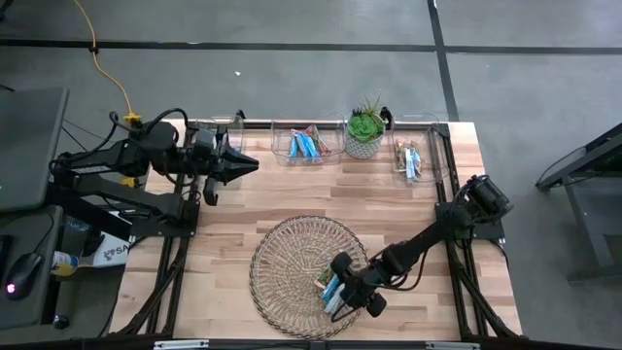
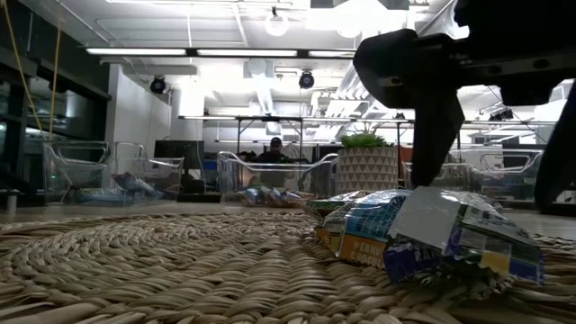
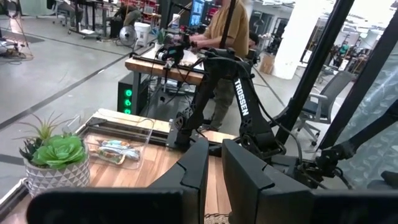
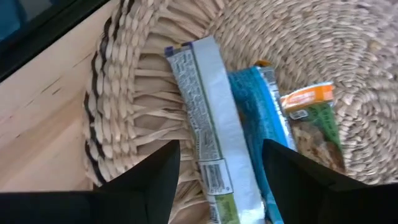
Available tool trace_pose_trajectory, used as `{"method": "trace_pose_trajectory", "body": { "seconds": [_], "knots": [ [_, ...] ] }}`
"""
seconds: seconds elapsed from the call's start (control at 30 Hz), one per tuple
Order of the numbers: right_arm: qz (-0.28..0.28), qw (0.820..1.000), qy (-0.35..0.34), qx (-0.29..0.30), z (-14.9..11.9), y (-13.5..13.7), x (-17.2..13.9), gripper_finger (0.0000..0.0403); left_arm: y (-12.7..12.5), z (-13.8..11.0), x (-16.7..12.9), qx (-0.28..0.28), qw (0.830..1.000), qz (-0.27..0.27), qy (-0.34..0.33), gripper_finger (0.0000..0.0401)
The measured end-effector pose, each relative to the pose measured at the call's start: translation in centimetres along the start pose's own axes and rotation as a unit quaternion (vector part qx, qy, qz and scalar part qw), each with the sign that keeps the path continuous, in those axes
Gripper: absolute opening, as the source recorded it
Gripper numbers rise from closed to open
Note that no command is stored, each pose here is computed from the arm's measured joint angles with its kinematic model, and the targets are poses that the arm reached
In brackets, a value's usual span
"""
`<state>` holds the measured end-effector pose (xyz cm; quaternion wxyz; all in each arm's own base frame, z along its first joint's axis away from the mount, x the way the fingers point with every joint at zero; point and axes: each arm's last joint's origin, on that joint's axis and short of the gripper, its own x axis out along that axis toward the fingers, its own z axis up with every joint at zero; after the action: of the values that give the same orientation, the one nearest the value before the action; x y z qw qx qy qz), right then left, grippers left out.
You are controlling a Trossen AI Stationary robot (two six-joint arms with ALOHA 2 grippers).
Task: Pick and place Granola Bars by type
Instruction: Put the blue granola bar into the left transparent bin
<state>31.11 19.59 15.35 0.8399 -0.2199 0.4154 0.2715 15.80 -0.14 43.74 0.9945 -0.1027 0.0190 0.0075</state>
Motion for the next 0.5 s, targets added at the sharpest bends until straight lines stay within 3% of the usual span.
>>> {"method": "trace_pose_trajectory", "body": {
  "seconds": [0.5],
  "knots": [
    [0.016,1.000,0.014,0.001,-0.7,0.2,1.7,0.0206,0.0,0.0,0.0,-0.003,1.000,0.000,-0.001,0.0046]
  ]
}}
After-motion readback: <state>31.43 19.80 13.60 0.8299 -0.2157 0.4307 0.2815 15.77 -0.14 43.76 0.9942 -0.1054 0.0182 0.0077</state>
